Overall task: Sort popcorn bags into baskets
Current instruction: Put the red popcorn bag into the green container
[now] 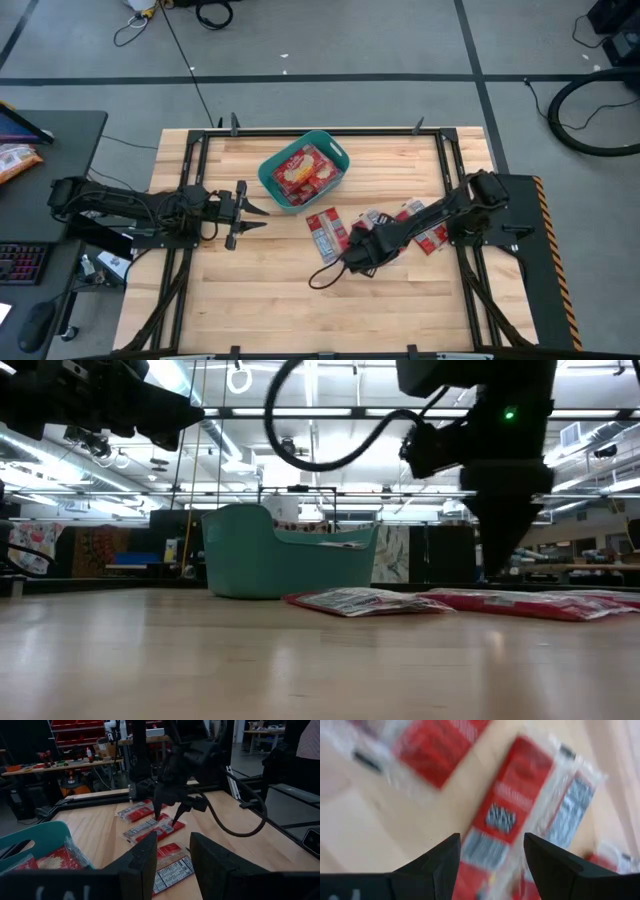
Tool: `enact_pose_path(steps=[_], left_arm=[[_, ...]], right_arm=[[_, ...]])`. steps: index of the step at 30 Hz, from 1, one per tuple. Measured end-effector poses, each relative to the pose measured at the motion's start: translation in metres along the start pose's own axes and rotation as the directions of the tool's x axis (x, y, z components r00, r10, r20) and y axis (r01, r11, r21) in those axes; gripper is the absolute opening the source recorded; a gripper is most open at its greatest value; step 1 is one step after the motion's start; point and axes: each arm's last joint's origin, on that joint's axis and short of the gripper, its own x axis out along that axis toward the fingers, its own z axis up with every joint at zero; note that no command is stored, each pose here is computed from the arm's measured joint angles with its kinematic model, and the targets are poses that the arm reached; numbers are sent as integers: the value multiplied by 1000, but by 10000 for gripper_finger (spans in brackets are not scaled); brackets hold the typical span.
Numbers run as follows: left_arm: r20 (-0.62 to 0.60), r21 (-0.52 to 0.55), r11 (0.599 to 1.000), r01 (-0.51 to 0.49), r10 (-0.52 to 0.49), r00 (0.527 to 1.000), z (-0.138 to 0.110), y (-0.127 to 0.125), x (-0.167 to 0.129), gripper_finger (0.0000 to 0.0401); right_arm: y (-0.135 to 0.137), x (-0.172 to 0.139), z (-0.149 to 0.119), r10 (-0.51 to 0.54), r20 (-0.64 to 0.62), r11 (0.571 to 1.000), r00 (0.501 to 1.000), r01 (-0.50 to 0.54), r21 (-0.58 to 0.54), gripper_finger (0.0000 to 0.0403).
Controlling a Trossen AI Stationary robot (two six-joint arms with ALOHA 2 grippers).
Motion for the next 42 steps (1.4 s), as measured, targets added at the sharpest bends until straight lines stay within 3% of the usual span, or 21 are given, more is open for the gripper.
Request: enact_pose_path(steps=[5,15,19,26,29,34,42], left_arm=[[-1,-1,1000,0,0,1000,0,0,0,121],[-2,0,1000,1,-1,1000,0,0,0,121],[-2,0,1000,1,-1,1000,0,0,0,121],[-3,-7,1000,1,-1,1000,0,0,0,121],[-3,-2,1000,1,-1,1000,0,0,0,121],[-1,0,1000,0,0,1000,0,0,0,121],[-1,-1,1000,1,-1,1000,0,0,0,121]], right_arm=[[8,12,4,-26,54,1000,998,26,5,224],[18,43,1,-115,-8,990,993,114,-82,211],[19,44,1,-105,-17,991,994,104,-81,162],[17,45,-3,-103,-73,992,992,97,-87,39],[17,40,-2,-82,-67,992,994,76,-96,8],[11,18,0,-5,-54,997,999,1,-83,10],[-2,-45,18,67,173,998,983,-65,-21,6]])
